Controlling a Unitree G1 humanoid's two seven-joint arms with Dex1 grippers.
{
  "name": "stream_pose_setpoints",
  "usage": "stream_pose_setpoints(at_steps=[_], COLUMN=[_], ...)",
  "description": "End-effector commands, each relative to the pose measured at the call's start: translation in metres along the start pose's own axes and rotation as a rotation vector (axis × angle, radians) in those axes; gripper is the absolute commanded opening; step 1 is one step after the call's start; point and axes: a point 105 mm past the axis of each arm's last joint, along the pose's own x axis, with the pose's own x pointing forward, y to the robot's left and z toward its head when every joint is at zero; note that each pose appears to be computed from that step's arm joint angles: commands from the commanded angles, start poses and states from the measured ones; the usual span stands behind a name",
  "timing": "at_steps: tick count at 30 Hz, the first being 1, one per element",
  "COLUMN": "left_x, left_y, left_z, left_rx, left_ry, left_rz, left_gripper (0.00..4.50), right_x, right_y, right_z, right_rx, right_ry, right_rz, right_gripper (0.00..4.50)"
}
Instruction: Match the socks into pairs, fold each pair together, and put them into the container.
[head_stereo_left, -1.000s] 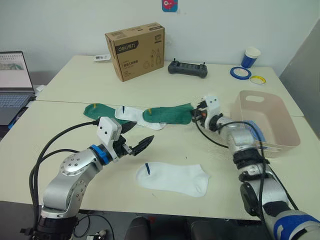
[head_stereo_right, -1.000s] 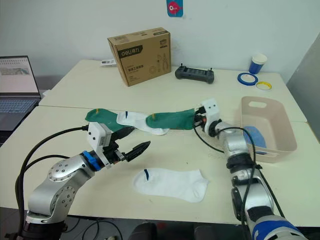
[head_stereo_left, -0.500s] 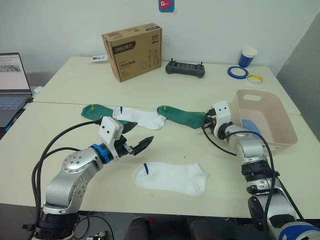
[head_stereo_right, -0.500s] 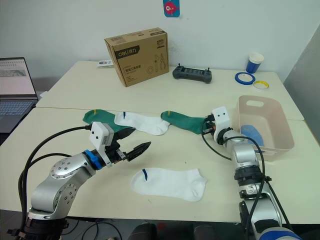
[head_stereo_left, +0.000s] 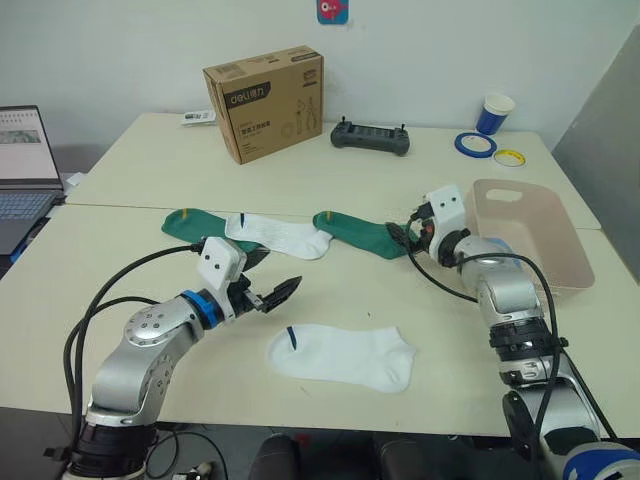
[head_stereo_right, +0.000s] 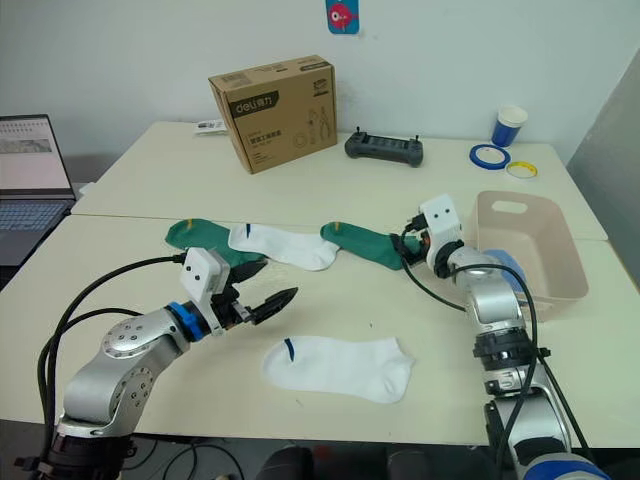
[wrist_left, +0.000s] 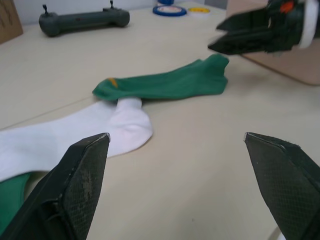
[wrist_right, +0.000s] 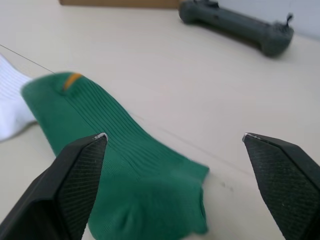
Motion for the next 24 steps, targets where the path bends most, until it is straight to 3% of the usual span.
stream_pose_setpoints(at_steps=[1,5,10,21,24], left_x=[0.009,0.029,0.058,0.108,0.110], left_y=[0.012,0.027,0.036,0.040,0.043], left_z=[-0.003,-0.013,-0.020,-0.028,-0.029], left_rx=[0.091,0.131,0.144,0.171,0.168], left_ry=[0.041,0.086,0.101,0.127,0.140], left_rz=[0.023,0.046,0.049,0.017,0.017], left_gripper=[4.50,4.50,4.50,4.50,3.87], right_x=[-0.011,-0.031,-0.049,-0.054,-0.055], right_y=[0.041,0.062,0.074,0.086,0.084], right_z=[0.037,0.032,0.023,0.020,0.019], right_rx=[-0.081,-0.104,-0.100,-0.050,-0.053], right_ry=[-0.127,-0.118,-0.090,-0.086,-0.079], right_rz=[0.250,0.414,0.493,0.457,0.444], right_gripper=[4.48,4.48,4.48,4.48,4.50])
